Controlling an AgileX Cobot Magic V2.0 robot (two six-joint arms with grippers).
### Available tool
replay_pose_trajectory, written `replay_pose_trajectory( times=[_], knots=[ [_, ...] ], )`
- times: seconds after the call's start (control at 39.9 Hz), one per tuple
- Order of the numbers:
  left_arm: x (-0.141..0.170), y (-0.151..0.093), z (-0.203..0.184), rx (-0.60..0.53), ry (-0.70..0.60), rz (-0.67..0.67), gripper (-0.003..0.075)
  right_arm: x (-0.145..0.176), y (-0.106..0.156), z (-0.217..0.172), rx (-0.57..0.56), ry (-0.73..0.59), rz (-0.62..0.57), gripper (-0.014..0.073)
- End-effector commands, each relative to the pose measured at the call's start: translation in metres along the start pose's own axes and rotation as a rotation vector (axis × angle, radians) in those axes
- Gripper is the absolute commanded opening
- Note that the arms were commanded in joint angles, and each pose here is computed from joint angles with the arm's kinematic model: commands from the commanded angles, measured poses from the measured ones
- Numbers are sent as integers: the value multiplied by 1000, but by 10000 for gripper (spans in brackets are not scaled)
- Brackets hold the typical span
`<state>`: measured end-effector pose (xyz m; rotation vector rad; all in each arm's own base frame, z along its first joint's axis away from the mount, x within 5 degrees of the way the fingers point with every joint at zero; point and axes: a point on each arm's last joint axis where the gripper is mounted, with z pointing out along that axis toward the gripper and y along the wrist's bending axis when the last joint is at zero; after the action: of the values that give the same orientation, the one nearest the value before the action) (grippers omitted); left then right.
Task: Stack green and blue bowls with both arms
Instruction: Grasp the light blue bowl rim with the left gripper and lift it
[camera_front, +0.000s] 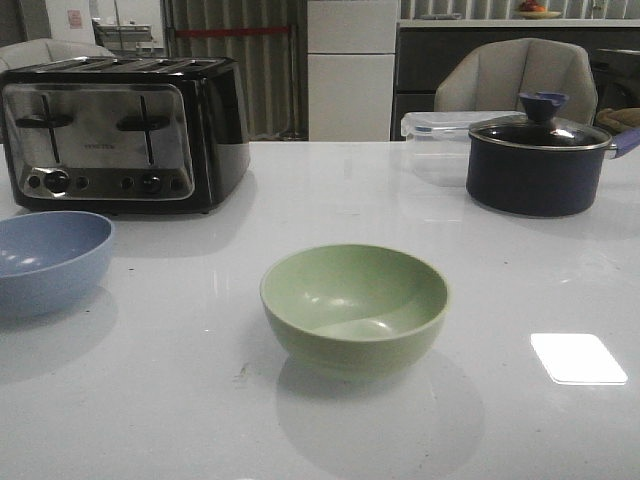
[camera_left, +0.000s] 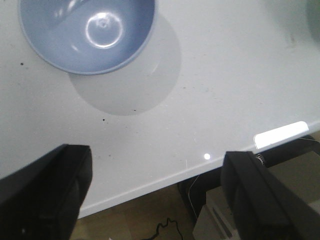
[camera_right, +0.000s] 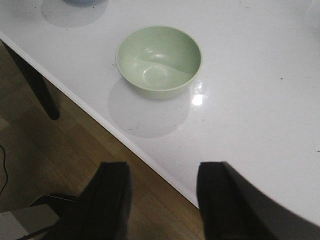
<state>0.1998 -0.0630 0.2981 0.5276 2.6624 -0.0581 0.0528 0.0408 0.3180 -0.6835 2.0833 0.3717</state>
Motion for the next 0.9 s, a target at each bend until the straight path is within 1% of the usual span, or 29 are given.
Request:
replay_pose_trajectory(
  times=[0.0, 0.2, 0.3, 0.45, 0.58, 0.88],
  knots=[
    [-22, 18, 1, -33, -45, -62, 581, -13, -1, -5, 9, -91, -17, 426],
    [-48, 61, 22, -35, -12, -252, 581, -13, -1, -5, 9, -91, -17, 426],
    [-57, 81, 35, -25, -6, -299, 581, -13, -1, -5, 9, -90, -17, 426],
    [-69, 102, 56, 50, -2, -353, 581, -12, -1, -5, 9, -89, -17, 426],
    [-76, 113, 75, 70, 6, -394, 581, -12, -1, -5, 9, -89, -17, 426],
    [-84, 126, 119, 44, -13, -423, 581, -12, -1, -5, 9, -88, -17, 426]
  ],
)
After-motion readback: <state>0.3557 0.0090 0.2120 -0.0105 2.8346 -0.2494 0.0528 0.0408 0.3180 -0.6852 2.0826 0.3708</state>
